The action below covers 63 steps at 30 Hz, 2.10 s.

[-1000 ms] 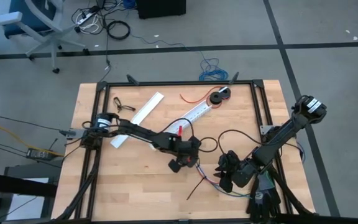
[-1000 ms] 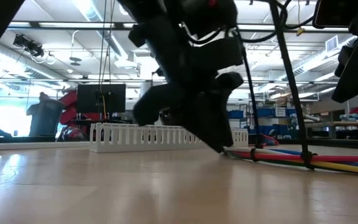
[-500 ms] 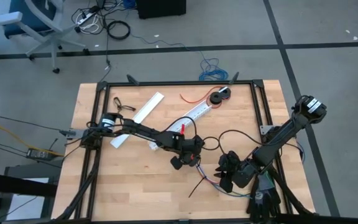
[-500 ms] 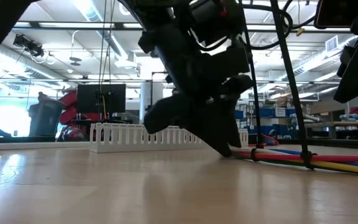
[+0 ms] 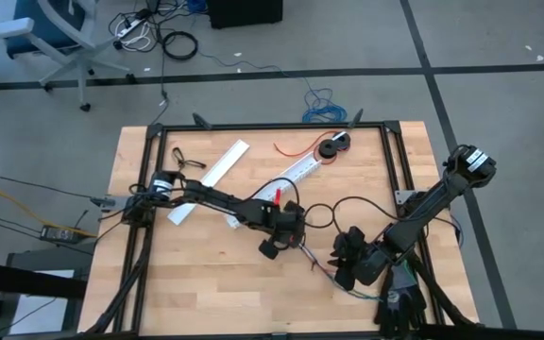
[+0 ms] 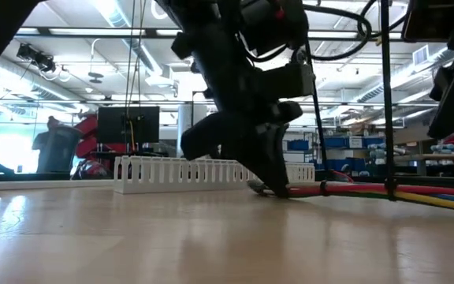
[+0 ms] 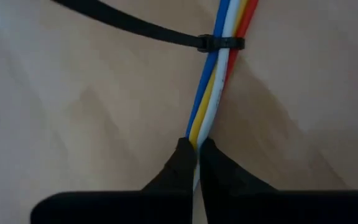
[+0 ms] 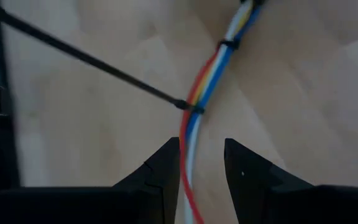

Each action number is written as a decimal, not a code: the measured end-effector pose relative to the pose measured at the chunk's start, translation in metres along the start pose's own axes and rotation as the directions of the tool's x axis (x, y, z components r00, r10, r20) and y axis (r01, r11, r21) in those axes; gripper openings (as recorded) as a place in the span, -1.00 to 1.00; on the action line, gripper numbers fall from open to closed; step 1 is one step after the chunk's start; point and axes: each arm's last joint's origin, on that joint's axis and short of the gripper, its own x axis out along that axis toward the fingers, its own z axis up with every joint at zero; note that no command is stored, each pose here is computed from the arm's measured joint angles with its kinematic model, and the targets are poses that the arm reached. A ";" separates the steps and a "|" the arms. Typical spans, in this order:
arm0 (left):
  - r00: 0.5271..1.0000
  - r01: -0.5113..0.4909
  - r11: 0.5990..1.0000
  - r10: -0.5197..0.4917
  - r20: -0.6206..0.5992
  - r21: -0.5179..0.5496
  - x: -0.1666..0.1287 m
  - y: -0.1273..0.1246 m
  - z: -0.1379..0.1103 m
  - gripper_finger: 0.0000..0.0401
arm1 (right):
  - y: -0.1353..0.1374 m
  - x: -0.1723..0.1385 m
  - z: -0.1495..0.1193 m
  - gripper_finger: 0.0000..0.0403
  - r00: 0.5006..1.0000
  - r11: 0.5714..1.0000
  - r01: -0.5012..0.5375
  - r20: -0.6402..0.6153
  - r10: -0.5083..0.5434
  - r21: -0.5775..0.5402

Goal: Ziptie cables
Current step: Put the ziptied cables into the white cable duct

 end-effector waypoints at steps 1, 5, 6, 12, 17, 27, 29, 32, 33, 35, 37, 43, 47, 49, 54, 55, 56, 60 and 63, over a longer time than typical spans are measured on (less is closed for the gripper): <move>0.999 -0.025 0.999 0.024 -0.038 -0.032 -0.004 0.000 0.001 -0.93 | -0.002 0.000 -0.001 -0.44 1.000 1.000 0.021 0.001 -0.021 -0.008; 0.978 -0.129 0.985 0.108 -0.181 -0.113 -0.027 0.011 0.010 -0.93 | -0.008 0.000 0.000 -0.44 0.993 0.992 0.104 0.057 -0.100 -0.069; 0.972 -0.145 0.980 0.116 -0.205 -0.138 -0.034 0.013 0.012 -0.94 | -0.008 0.000 0.002 -0.44 0.990 0.988 0.120 0.083 -0.112 -0.093; 0.966 -0.176 0.939 0.107 -0.234 -0.296 -0.053 0.024 0.019 -0.96 | -0.021 0.010 0.024 -0.44 0.979 0.970 0.188 0.111 -0.172 -0.156; 0.957 -0.209 0.904 0.110 -0.269 -0.372 -0.066 0.030 0.022 -0.96 | -0.030 0.017 0.041 -0.44 0.974 0.941 0.214 0.125 -0.186 -0.261; 0.942 -0.303 0.811 0.175 -0.286 -0.501 -0.080 0.039 0.026 -0.96 | -0.047 0.025 0.052 -0.44 0.972 0.864 0.236 0.098 -0.215 -0.444; 0.931 -0.339 0.787 0.202 -0.303 -0.515 -0.081 0.039 0.026 -0.96 | -0.054 0.029 0.051 -0.44 0.975 0.867 0.220 0.075 -0.209 -0.446; 0.925 -0.359 0.764 0.215 -0.314 -0.535 -0.081 0.039 0.025 -0.96 | -0.063 0.034 0.048 -0.44 0.973 0.872 0.231 0.081 -0.218 -0.432; 0.925 -0.361 0.759 0.215 -0.314 -0.542 -0.081 0.039 0.025 -0.96 | -0.066 0.035 0.047 -0.44 0.970 0.871 0.241 0.087 -0.226 -0.428; 0.925 -0.363 0.748 0.216 -0.312 -0.556 -0.081 0.039 0.026 -0.96 | -0.071 0.037 0.046 -0.44 0.969 0.872 0.249 0.095 -0.230 -0.422; 0.926 -0.365 0.730 0.220 -0.307 -0.578 -0.081 0.039 0.026 -0.96 | -0.076 0.039 0.046 -0.44 0.965 0.863 0.260 0.101 -0.240 -0.432; 0.928 -0.369 0.680 0.230 -0.294 -0.633 -0.081 0.040 0.028 -0.96 | -0.090 0.042 0.049 -0.44 0.943 0.833 0.331 0.121 -0.310 -0.443; 0.920 -0.390 0.650 0.246 -0.304 -0.653 -0.081 0.040 0.028 -0.96 | -0.090 0.043 0.050 -0.43 0.943 0.814 0.329 0.131 -0.305 -0.478; 0.919 -0.392 0.638 0.247 -0.306 -0.663 -0.081 0.040 0.027 -0.96 | -0.090 0.043 0.051 -0.43 0.944 0.798 0.328 0.136 -0.301 -0.505; 0.915 -0.403 0.602 0.257 -0.311 -0.690 -0.081 0.041 0.027 -0.96 | -0.091 0.043 0.054 -0.43 0.923 0.754 0.382 0.186 -0.336 -0.535; 0.913 -0.409 0.591 0.262 -0.314 -0.695 -0.081 0.041 0.027 -0.96 | -0.092 0.043 0.055 -0.43 0.918 0.746 0.394 0.193 -0.347 -0.536; 0.912 -0.410 0.587 0.264 -0.314 -0.698 -0.081 0.041 0.027 -0.96 | -0.094 0.043 0.056 -0.43 0.915 0.741 0.402 0.196 -0.353 -0.539; 0.911 -0.412 0.567 0.266 -0.315 -0.713 -0.081 0.041 0.027 -0.96 | -0.100 0.045 0.061 -0.43 0.935 0.763 0.347 0.144 -0.323 -0.545; 0.910 -0.414 0.559 0.269 -0.315 -0.718 -0.082 0.041 0.027 -0.96 | -0.105 0.047 0.065 -0.43 0.951 0.791 0.301 0.103 -0.293 -0.532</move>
